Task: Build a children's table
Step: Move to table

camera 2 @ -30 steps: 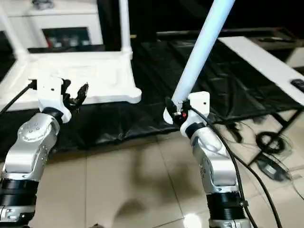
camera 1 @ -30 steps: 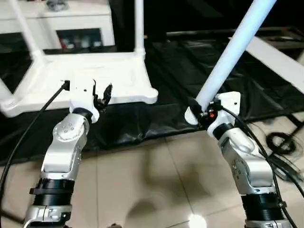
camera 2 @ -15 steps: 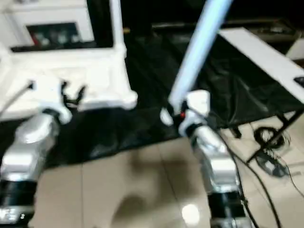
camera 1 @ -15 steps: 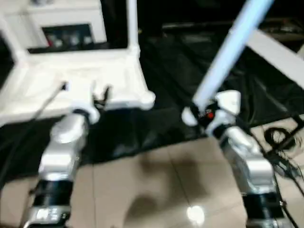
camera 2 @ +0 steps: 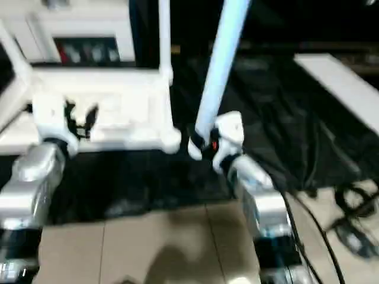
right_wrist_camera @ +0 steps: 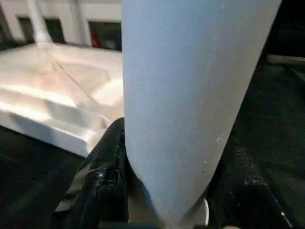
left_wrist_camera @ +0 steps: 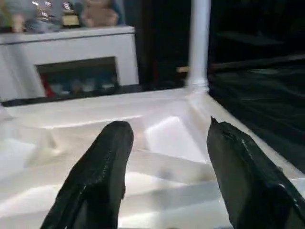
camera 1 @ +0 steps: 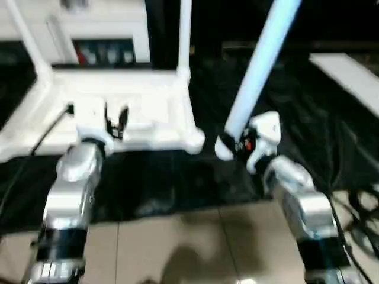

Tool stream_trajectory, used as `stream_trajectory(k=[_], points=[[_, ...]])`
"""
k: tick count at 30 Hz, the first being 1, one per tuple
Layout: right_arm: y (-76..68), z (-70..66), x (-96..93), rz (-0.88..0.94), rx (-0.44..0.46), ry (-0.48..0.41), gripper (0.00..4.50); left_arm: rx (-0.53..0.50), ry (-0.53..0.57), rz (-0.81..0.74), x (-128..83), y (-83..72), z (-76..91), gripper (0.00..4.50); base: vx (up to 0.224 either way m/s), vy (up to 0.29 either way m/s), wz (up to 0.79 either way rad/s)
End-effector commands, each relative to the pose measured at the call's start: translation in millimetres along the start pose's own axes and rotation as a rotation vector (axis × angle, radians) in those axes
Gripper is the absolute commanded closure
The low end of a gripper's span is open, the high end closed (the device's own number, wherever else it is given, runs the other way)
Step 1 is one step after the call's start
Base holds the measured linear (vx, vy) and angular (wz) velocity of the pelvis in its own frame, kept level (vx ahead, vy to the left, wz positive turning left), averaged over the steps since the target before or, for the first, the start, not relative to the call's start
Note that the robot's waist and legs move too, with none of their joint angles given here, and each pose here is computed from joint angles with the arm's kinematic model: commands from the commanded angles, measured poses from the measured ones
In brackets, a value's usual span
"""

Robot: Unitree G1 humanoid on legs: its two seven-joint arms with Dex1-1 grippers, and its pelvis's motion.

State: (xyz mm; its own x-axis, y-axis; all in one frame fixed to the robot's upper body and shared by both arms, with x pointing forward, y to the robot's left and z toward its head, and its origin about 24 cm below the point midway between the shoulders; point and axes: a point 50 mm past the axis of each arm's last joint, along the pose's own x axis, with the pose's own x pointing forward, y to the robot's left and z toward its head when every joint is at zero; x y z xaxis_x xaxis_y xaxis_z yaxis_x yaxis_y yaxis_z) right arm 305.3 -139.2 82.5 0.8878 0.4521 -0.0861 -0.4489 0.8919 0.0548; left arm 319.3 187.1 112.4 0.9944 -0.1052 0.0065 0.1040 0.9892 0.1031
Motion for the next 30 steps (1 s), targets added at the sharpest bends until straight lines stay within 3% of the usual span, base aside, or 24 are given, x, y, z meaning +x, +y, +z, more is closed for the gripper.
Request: stream_trajectory(k=[1, 4, 10, 30], points=[[5.2, 8.1, 2.1, 0.040, -0.027, -0.025, 2.64, 0.014, -0.001, 0.017, -1, 5.9, 3.4, 1.63, 0.057, -0.045, -0.02], [7.6, 7.0, 2.0, 0.057, -0.065, -0.014, 2.64, 0.013, -0.001, 0.015, -1, 5.6, 3.4, 1.63, 0.065, 0.006, 0.10], [2.8, 8.0, 1.3, 0.017, -0.010, -0.034, 2.64, -0.007, 0.006, -0.025, 2, -0.7, 2.8, 1.63, 0.119, 0.065, 0.43], [0.3, 6.3, 0.8, -0.001, -0.022, -0.024, 2.64, -0.022, 0.022, -0.058, -1, -5.9, -0.5, 1.63, 0.081, 0.003, 0.07]])
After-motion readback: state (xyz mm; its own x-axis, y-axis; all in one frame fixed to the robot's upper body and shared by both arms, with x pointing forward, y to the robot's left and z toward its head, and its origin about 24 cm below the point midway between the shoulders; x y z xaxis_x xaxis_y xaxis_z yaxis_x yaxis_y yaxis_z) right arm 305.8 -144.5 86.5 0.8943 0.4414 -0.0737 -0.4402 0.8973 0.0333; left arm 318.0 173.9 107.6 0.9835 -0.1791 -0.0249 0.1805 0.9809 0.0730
